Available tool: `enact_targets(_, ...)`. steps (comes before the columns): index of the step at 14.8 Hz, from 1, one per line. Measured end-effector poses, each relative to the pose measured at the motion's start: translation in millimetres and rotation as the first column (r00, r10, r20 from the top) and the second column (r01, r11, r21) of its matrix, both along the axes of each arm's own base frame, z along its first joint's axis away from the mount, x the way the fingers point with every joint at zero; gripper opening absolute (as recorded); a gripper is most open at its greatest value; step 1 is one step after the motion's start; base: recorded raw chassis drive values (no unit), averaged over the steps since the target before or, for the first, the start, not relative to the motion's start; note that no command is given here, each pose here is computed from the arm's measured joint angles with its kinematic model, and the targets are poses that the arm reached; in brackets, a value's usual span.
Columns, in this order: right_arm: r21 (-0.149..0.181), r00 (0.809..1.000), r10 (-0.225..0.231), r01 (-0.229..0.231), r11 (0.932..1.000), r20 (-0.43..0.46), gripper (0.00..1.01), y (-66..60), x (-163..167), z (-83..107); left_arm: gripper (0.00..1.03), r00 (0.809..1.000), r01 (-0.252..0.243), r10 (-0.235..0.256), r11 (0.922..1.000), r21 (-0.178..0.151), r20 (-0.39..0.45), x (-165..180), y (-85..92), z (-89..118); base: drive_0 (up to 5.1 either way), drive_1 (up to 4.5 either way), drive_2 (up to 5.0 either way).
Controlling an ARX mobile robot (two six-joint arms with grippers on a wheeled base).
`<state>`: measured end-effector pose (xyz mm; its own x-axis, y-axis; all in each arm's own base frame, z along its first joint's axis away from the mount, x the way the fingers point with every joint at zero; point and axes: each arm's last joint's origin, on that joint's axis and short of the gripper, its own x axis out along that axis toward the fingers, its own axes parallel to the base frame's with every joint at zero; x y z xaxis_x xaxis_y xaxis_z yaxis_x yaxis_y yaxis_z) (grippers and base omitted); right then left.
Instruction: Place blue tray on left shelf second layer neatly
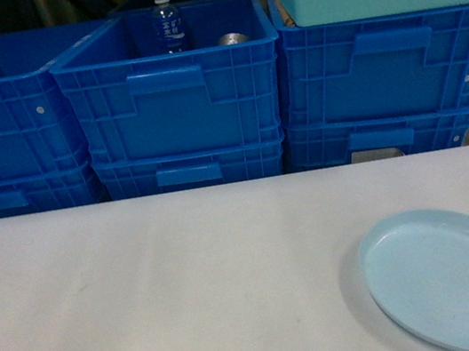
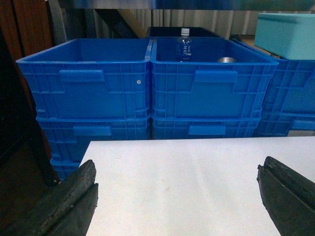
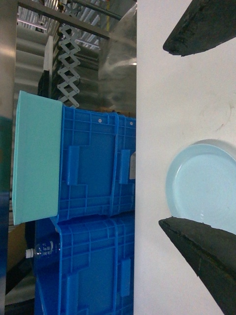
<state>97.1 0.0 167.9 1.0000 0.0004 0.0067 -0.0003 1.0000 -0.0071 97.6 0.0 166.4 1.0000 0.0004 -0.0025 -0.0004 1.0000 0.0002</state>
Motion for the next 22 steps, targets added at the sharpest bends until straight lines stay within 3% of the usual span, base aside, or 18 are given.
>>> enact_targets(22, 0.000, 1.000, 0.000, 0.000, 1.0000, 0.000, 0.98, 0.0, 0.0, 0.0, 0.98, 1.000, 0.000, 0.000, 1.0000, 0.000, 0.000, 0.0, 0.0, 0.0, 0.0, 0.00, 0.0)
